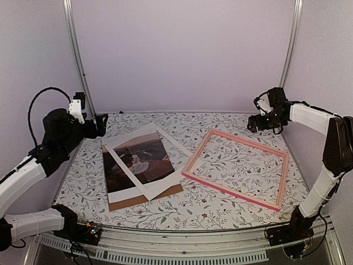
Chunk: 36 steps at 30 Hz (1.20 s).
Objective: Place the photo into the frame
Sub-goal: Rotate the frame body at the center of the board.
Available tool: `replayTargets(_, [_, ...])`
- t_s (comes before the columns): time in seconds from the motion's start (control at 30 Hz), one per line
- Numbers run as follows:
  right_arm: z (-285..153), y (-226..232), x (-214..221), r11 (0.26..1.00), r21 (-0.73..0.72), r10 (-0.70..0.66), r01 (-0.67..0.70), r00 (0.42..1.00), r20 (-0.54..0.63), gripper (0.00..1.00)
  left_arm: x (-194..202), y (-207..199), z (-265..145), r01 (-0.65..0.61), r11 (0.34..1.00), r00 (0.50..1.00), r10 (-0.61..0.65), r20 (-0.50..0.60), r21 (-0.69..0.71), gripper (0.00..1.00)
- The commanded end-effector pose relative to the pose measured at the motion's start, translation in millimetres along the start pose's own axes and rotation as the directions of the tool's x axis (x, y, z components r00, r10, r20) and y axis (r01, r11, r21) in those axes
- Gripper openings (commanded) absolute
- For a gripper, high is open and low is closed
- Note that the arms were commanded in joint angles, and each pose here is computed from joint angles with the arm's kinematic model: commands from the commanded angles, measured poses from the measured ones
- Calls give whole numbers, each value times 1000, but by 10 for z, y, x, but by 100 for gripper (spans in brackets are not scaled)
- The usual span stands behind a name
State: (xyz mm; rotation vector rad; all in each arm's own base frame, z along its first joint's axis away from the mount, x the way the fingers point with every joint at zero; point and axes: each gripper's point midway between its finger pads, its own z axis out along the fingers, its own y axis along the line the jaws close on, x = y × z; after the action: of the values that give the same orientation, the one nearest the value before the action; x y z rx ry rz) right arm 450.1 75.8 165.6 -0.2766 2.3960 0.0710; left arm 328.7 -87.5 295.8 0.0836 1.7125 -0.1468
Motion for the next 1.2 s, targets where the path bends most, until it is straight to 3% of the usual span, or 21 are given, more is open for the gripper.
replayTargets(0.0, [278, 120, 190, 984, -143, -121, 105, 987, -106, 99, -21, -56, -4, -2, 1000, 1000, 2, 13, 23, 100])
replayTargets(0.2, [773, 47, 553, 968, -223, -164, 111, 958, -235, 99, 14, -68, 25, -6, 1000, 1000, 6, 0, 27, 100])
replayTargets(0.83, [1278, -286, 761, 973, -203, -169, 114, 946, -278, 96, 54, -98, 62, -8, 999, 1000, 9, -15, 40, 100])
replayTargets(1.0, [1326, -322, 795, 975, -194, -159, 105, 944, -289, 92, 51, -100, 54, -8, 999, 1000, 9, -13, 42, 100])
replayTargets(1.17, [1300, -469, 956, 990, -122, -105, 67, 934, -340, 72, 55, -91, 44, -6, 999, 1000, 6, -14, 39, 100])
